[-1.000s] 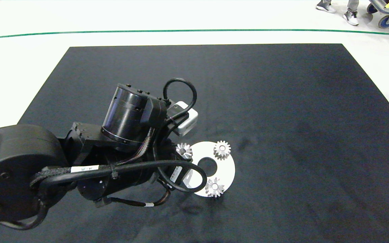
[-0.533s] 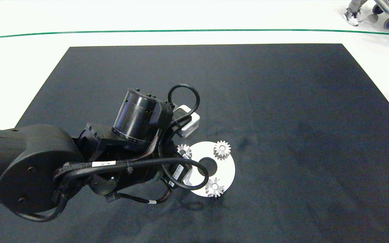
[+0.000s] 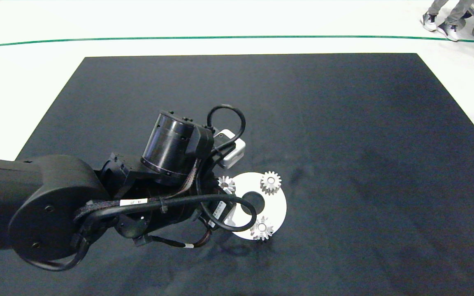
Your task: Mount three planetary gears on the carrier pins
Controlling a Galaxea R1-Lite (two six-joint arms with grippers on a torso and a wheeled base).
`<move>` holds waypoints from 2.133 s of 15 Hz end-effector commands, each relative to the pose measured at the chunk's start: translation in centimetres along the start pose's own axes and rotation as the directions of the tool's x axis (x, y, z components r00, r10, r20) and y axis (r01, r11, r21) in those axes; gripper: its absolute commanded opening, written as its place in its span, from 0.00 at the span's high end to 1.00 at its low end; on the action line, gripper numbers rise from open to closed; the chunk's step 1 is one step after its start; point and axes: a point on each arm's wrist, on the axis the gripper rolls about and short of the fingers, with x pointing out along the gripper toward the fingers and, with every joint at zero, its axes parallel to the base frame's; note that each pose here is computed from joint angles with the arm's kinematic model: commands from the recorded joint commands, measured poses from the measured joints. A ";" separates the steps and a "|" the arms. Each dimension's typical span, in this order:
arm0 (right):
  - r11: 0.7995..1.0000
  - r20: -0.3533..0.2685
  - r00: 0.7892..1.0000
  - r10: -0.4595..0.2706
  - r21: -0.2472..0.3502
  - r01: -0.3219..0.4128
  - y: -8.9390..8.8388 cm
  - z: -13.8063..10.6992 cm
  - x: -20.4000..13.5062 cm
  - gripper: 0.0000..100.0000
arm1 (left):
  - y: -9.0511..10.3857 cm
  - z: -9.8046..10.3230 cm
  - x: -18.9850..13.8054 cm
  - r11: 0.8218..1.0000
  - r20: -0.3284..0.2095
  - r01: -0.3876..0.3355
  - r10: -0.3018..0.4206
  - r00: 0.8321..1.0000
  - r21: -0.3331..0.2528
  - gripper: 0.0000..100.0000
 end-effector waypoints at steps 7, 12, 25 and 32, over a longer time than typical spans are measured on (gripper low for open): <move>1.000 0.000 1.000 0.001 -0.002 -0.001 0.0 0.0 0.0 0.00 | -0.1 -0.2 0.2 1.000 -0.010 0.001 -0.001 1.000 0.004 0.75; 1.000 0.001 1.000 0.000 -0.002 0.000 0.0 0.0 0.0 0.00 | -0.1 -0.2 0.1 1.000 -0.009 0.001 -0.001 1.000 0.012 0.75; 1.000 0.001 1.000 0.000 -0.002 0.000 0.0 0.0 0.0 0.00 | -0.1 -0.3 0.2 0.998 -0.016 0.002 -0.001 1.000 0.057 0.75; 1.000 0.003 1.000 0.000 -0.002 0.000 0.0 0.1 0.0 0.00 | -0.1 -0.3 0.2 0.998 -0.016 -0.004 0.006 1.000 0.069 0.75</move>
